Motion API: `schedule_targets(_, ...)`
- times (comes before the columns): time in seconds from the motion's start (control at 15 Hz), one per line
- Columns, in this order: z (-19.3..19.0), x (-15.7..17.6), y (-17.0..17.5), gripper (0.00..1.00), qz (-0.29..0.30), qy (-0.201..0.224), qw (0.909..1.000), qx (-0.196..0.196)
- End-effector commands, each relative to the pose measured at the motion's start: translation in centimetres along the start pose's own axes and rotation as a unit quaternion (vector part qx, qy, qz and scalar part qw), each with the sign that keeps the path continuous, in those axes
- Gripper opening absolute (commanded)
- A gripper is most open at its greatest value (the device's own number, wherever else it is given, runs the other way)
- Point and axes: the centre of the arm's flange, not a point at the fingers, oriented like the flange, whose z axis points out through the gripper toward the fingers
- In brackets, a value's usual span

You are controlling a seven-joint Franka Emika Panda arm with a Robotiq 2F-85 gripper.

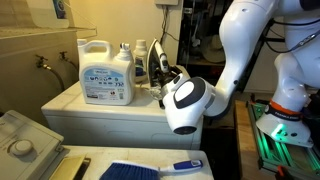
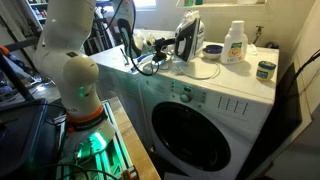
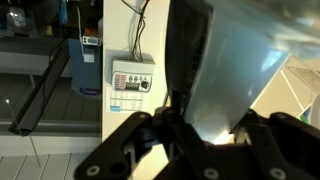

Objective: Put the iron in an upright position

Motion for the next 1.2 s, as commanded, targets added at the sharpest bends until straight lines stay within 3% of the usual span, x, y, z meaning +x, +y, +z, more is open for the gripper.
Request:
schedule_targets(0.0, -1.2, -2.9, 0.0, 0.16, 0.003, -0.031, 0.9993, -0.02)
schedule_targets(0.4, -1.6, -3.6, 0.0, 0.16, -0.028, -0.071, 0.9956, -0.054)
schedule_targets(0.47, -1.6, -3.6, 0.0, 0.42, -0.028, -0.075, 0.9952, -0.056)
schedule_targets(0.53, -1.6, -3.7, 0.0, 0.62, -0.027, -0.077, 0.9951, -0.056)
schedule_targets(0.67, -1.7, -3.7, -0.1, 0.69, -0.029, -0.084, 0.9943, -0.058)
schedule_targets(0.93, -1.8, -3.7, -0.1, 0.98, -0.033, -0.104, 0.9921, -0.061)
schedule_targets(1.13, -1.9, -4.0, -0.1, 0.99, -0.037, -0.126, 0.9893, -0.065)
